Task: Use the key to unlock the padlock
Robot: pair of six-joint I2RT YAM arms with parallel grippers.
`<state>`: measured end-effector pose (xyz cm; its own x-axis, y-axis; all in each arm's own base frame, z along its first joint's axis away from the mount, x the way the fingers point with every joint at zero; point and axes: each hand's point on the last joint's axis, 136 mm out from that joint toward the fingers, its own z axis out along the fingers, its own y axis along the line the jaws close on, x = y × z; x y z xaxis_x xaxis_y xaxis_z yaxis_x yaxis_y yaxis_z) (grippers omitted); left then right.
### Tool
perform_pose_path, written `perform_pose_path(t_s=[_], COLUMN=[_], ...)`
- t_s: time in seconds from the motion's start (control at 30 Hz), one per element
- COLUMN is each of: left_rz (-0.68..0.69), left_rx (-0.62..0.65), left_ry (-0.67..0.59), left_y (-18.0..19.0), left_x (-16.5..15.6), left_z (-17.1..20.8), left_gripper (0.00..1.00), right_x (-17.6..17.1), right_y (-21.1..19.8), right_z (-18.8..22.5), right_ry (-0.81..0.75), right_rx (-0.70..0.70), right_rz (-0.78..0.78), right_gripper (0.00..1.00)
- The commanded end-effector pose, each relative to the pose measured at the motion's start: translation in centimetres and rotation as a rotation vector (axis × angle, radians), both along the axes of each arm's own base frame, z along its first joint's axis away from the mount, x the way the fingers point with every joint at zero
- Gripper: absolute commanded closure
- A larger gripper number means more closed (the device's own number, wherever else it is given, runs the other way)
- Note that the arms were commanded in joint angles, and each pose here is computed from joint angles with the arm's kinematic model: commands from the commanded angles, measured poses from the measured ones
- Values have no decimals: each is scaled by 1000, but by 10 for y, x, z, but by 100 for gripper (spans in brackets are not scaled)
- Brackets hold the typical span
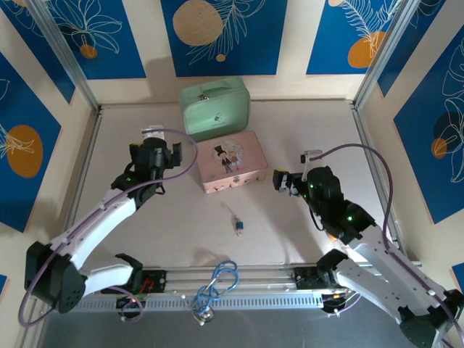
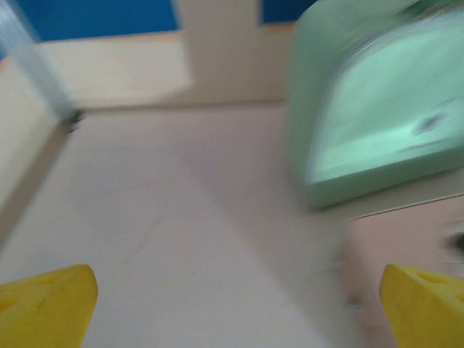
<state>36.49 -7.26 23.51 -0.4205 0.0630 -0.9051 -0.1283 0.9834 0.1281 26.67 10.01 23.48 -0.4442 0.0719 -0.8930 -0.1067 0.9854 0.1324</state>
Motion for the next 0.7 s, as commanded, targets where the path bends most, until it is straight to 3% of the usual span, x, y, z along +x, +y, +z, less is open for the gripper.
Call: perform_pose_path(t_s=[0.0,0.13,0.3,0.5,0.67], left_rz=[210,279,291,192,59], left_rx=[169,204,157,137,103], left_ry=[-53,-9,-32,-104,-56], left_y=[51,85,103,90,74], left_x=[10,16,15,24,37], left_z=[-10,-59,-96,-113,-129], left_gripper=[1,1,1,1,1], right_x=[26,34,41,78,113], right_y=[-60,-120,-164,-140,-122], right_z=[0,-54,-106,-122,-121], right_ry=[-72,39,47,-6,-100], right_rx=[-146,-161,-114,0,57], right_rz=[-264,-484,-580,-394,-276], right_gripper=[1,1,1,1,1])
